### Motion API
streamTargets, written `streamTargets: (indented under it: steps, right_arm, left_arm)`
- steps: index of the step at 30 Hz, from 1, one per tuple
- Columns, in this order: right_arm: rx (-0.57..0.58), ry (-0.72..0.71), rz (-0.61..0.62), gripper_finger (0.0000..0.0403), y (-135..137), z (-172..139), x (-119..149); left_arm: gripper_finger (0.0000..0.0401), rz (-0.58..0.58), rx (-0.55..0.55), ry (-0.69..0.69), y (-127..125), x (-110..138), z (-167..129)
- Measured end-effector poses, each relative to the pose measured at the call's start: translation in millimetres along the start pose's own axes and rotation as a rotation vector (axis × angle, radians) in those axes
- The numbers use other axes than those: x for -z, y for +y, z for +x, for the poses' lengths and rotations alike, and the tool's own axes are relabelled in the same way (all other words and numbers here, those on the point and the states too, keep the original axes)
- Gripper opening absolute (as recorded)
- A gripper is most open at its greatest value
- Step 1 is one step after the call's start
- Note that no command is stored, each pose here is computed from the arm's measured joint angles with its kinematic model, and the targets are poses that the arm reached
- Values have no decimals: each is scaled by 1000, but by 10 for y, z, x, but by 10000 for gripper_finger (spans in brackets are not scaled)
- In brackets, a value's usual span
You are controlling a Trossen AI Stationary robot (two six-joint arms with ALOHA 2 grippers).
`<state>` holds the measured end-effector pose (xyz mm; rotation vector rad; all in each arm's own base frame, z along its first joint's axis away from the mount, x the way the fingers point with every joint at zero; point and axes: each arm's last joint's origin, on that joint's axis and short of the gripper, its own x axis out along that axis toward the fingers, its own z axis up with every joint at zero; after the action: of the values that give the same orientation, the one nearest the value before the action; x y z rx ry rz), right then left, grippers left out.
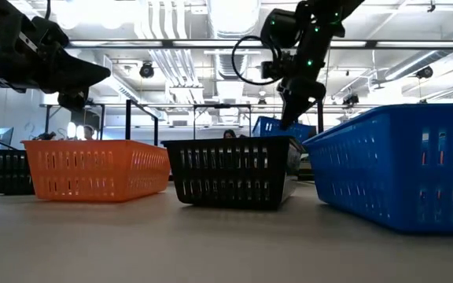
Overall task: Stack baskets on shelf by color
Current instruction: Put the top blue bin on the shelf, then put the middle orange bin on the shelf
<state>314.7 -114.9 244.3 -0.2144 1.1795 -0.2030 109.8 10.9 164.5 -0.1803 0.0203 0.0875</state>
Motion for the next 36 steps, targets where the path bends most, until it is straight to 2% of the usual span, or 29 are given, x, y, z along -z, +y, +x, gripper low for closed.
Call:
streamTargets:
  steps: [5, 8, 15, 22, 26, 29, 32, 36]
  right_arm:
    - [-3, 31, 31, 10, 10, 126, -4]
    - [50, 71, 64, 18, 5, 194, 6]
    - [115, 133, 34, 43, 1, 290, 20]
    - [142, 145, 24, 107, -13, 216, 31]
    - [148, 121, 28, 147, -9, 73, 18]
    - [151, 78, 58, 160, 22, -73, -24]
    - [114, 7, 91, 160, 120, -232, -72]
    - [-40, -131, 149, 151, 409, -356, -198]
  left_arm:
    - [0, 0, -1, 3, 1, 3, 2]
    - [0, -1, 0, 2, 0, 1, 1]
    - [0, -2, 0, 1, 0, 0, 1]
    - [0, -2, -1, 2, 1, 2, 1]
    - [0, -2, -1, 5, 1, 4, 3]
    - [0, -1, -1, 5, 1, 4, 3]
    - [0, 1, -1, 4, 1, 4, 3]
    - [0, 6, 5, -29, -5, -28, 4]
